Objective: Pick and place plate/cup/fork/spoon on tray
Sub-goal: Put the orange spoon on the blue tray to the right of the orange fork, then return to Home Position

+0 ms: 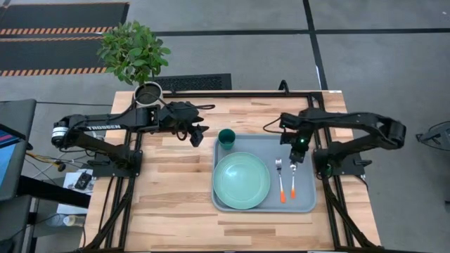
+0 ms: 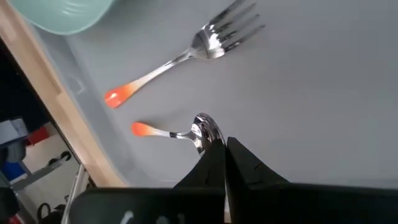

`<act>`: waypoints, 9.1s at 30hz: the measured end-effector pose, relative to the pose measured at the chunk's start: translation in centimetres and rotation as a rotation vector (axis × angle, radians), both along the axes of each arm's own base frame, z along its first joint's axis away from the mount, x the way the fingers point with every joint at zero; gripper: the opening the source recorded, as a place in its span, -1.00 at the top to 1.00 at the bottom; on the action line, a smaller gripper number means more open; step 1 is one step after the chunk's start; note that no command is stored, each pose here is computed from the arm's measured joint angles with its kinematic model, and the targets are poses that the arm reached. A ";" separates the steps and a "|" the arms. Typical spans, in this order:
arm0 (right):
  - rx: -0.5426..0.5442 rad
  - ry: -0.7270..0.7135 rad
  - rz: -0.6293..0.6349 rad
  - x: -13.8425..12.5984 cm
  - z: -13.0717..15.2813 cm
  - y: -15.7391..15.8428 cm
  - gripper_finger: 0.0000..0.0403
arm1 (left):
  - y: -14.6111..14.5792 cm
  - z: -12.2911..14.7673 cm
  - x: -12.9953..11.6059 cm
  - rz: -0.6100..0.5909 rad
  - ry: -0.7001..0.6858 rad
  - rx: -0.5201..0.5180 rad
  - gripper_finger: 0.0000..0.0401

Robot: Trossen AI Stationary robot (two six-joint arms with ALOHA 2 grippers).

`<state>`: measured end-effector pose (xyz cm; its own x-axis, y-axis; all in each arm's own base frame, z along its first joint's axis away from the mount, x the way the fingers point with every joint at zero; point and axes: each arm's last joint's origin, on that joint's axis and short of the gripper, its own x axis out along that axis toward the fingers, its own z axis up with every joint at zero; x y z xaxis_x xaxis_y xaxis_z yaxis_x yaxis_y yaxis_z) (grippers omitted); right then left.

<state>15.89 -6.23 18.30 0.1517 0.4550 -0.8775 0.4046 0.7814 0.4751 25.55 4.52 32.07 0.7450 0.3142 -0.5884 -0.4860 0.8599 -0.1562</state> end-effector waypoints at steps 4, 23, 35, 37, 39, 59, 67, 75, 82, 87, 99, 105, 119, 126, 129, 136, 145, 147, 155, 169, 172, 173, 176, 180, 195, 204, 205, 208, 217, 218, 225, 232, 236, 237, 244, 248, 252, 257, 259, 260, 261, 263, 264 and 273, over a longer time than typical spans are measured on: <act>0.012 0.002 0.012 0.5 -0.5 -0.2 0.96 | 0.0 0.0 0.0 -0.002 0.003 0.002 0.02; 0.069 0.127 0.045 1.6 -2.8 0.0 0.94 | 0.0 -0.2 -0.2 -0.009 0.035 0.006 0.02; 0.070 0.129 0.036 2.5 -3.7 -0.6 0.94 | 0.0 -0.3 -0.2 -0.011 0.044 0.003 0.02; 0.062 0.114 0.040 2.6 -3.7 -0.7 0.94 | -0.1 -0.4 -0.3 -0.011 0.050 0.002 0.02; 0.054 0.104 0.040 2.7 -3.7 -0.7 0.94 | -0.1 -0.4 -0.3 -0.011 0.056 0.000 0.02; -0.010 0.102 0.031 2.8 -3.8 -1.2 0.86 | -0.1 -0.5 -0.4 -0.011 0.063 -0.001 0.02; -0.022 0.119 0.021 2.7 -3.8 -1.3 0.73 | -0.1 -0.5 -0.4 -0.011 0.064 -0.001 0.02; -0.017 0.148 0.004 2.8 -3.8 -0.8 0.72 | -0.1 -0.5 -0.4 -0.011 0.063 -0.002 0.02; -0.018 0.170 0.023 3.0 -3.8 0.1 0.72 | -0.1 -0.5 -0.4 -0.013 0.065 0.000 0.02; -0.036 0.183 0.032 3.2 -3.8 0.4 0.72 | -0.1 -0.5 -0.4 -0.014 0.066 0.001 0.02; -0.066 0.162 -0.028 3.0 -3.3 -0.1 0.72 | -0.1 -0.5 -0.4 -0.015 0.065 -0.005 0.02; -0.077 0.116 -0.032 2.8 -2.3 0.1 0.72 | -0.1 -0.5 -0.4 -0.011 0.061 -0.011 0.02; -0.272 -0.448 -0.193 3.4 12.6 -1.2 0.72 | -0.7 3.7 -0.6 -0.191 -0.287 -0.116 0.02; -0.455 -0.791 -0.069 -1.7 21.6 1.1 0.72 | -1.4 10.6 -5.2 -0.226 -0.523 0.055 0.02; -0.492 -0.925 -0.067 -4.2 23.7 2.5 0.72 | -1.5 12.2 -7.6 -0.189 -0.570 0.173 0.02; -0.475 -1.353 -0.126 -5.5 22.8 3.9 0.72 | -2.3 13.0 -10.9 -0.260 -0.621 0.145 0.02; -0.268 -1.550 -0.201 -2.7 15.4 4.8 0.72 | -2.1 8.1 -11.0 -0.260 -0.595 -0.008 0.02; -0.269 -1.561 -0.211 -3.7 15.2 5.0 0.72 | -1.9 6.5 -11.5 -0.255 -0.618 -0.023 0.02; -0.361 -1.693 -0.353 -10.2 15.4 5.8 0.72 | -1.8 1.2 -13.8 -0.309 -0.788 -0.127 0.02; -0.308 -1.861 -0.438 -4.6 5.5 6.7 0.72 | -2.2 -3.1 -15.8 -0.304 -0.835 -0.128 0.02; -0.327 -1.856 -0.434 -4.6 5.0 6.8 0.72 | -2.1 -4.4 -15.6 -0.294 -0.814 -0.126 0.02; -0.336 -1.850 -0.437 -4.7 5.0 6.8 0.72 | -2.1 -4.8 -15.6 -0.295 -0.806 -0.132 0.02; -0.378 -1.874 -0.425 -5.4 6.2 6.4 0.72 | -2.1 -5.3 -15.5 -0.296 -0.793 -0.147 0.02; -0.439 -1.821 -0.408 -7.9 8.3 6.0 0.72 | -2.2 -5.1 -15.7 -0.328 -0.804 -0.090 0.02; -0.490 -1.638 -0.355 -7.5 3.9 5.9 0.72 | -3.0 -6.6 -19.7 -0.192 -0.747 0.013 0.02; -0.477 -1.634 -0.389 -6.4 0.6 5.8 0.72 | -2.3 -10.7 -17.5 -0.207 -0.753 -0.029 0.02; -0.482 -1.616 -0.394 -6.4 0.5 5.7 0.72 | -2.1 -11.5 -17.2 -0.203 -0.771 -0.044 0.02; -0.511 -1.614 -0.394 -6.4 0.4 5.7 0.72 | -1.8 -14.7 -16.3 -0.180 -0.759 -0.138 0.02; -0.550 -1.605 -0.373 -6.4 0.3 5.6 0.72 | -1.7 -14.5 -16.3 -0.157 -0.768 -0.056 0.02; -0.551 -1.602 -0.372 -6.4 0.3 5.6 0.72 | -1.7 -14.6 -16.3 -0.144 -0.759 -0.057 0.02; -0.556 -1.562 -0.358 -6.3 -0.1 5.6 0.72 | -1.5 -14.9 -16.3 -0.070 -0.758 -0.146 0.02; -0.559 -1.493 -0.339 -6.2 -0.8 5.6 0.72 | -1.5 -14.9 -16.3 -0.016 -0.781 -0.246 0.02; -0.561 -1.446 -0.325 -6.2 -1.3 5.6 0.72 | -1.4 -14.9 -16.3 -0.007 -0.781 -0.244 0.02; -0.561 -1.438 -0.323 -6.2 -1.4 5.6 0.72 | -1.4 -14.9 -16.3 -0.007 -0.781 -0.244 0.02; -0.561 -1.423 -0.318 -6.1 -1.5 5.6 0.72 | -1.4 -15.0 -16.3 -0.006 -0.780 -0.244 0.02; -0.560 -1.419 -0.318 -6.1 -1.6 5.6 0.72 | -1.4 -15.0 -16.3 -0.006 -0.780 -0.244 0.02; -0.560 -1.417 -0.317 -6.1 -1.6 5.6 0.72 | -1.4 -15.0 -16.3 -0.006 -0.779 -0.244 0.02; -0.560 -1.416 -0.317 -6.1 -1.6 5.6 0.72 | -1.4 -15.0 -16.3 -0.006 -0.779 -0.244 0.02; -0.560 -1.415 -0.317 -6.1 -1.6 5.6 0.72 | -1.4 -15.0 -16.3 -0.006 -0.779 -0.244 0.02; -0.560 -1.415 -0.317 -6.1 -1.6 5.6 0.72 | -1.4 -15.0 -16.3 -0.006 -0.779 -0.244 0.02; -0.560 -1.415 -0.317 -6.1 -1.6 5.6 0.72 | -1.4 -15.0 -16.3 -0.006 -0.779 -0.244 0.02; -0.561 -1.415 -0.316 -6.1 -1.6 5.6 0.72 | -1.4 -15.0 -16.3 -0.006 -0.779 -0.244 0.02; -0.561 -1.414 -0.316 -6.1 -1.6 5.6 0.72 | -1.4 -15.0 -16.3 -0.006 -0.779 -0.244 0.02; -0.561 -1.413 -0.316 -6.1 -1.7 5.6 0.72 | -1.4 -15.0 -16.3 -0.006 -0.779 -0.244 0.02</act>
<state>9.75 -0.61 16.65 0.9967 -0.0800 0.0155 0.0723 0.9558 0.2849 9.22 3.08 17.10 0.9699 0.2387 0.0483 -0.1557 0.7602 -0.6308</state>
